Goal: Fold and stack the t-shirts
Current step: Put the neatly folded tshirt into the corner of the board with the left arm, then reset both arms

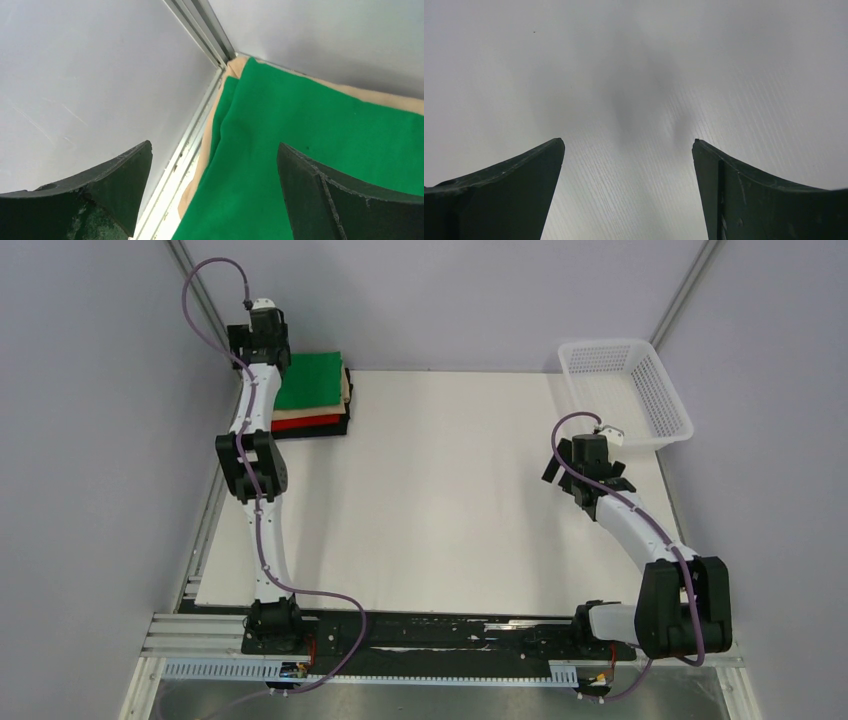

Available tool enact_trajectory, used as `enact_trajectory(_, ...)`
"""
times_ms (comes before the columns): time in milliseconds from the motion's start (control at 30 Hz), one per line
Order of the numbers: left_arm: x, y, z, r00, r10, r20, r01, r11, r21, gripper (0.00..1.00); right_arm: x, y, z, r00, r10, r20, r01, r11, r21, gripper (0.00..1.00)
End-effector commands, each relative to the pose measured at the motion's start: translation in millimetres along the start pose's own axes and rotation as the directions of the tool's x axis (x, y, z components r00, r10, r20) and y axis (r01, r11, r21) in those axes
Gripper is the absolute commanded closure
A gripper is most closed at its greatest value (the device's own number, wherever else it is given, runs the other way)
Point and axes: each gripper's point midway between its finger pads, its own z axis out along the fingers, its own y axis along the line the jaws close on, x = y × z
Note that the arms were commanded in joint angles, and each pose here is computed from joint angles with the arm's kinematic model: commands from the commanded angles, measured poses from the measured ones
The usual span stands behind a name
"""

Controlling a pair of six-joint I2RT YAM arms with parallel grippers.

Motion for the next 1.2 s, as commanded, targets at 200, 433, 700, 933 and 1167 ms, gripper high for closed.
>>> enact_trajectory(200,-69.0,-0.4,-108.3,0.976,-0.205,0.076,0.189,0.966,0.179,0.00,-31.6,10.1,-22.1,0.995,0.068,0.070,-0.065,0.997,-0.045,0.00)
enact_trajectory(433,-25.0,-23.7,-199.1,0.979,-0.201,-0.012,0.197,0.945,0.259,0.00,-31.8,22.2,-45.6,0.989,0.131,0.074,-0.119,0.981,-0.151,0.00)
enact_trajectory(700,69.0,-24.3,-291.7,0.943,-0.315,-0.107,0.330,0.843,0.425,0.00,-11.7,15.1,-70.3,0.981,0.178,0.071,-0.160,0.964,-0.212,0.00)
enact_trajectory(933,121.8,-27.8,-343.0,0.935,-0.325,-0.143,0.344,0.732,0.587,0.00,3.6,8.9,-77.5,0.979,0.188,0.081,-0.163,0.957,-0.241,0.00)
enact_trajectory(1167,146.1,-32.7,-358.2,0.942,-0.299,-0.154,0.324,0.686,0.652,0.00,0.3,7.2,-82.4,0.973,0.202,0.110,-0.169,0.952,-0.253,0.00)
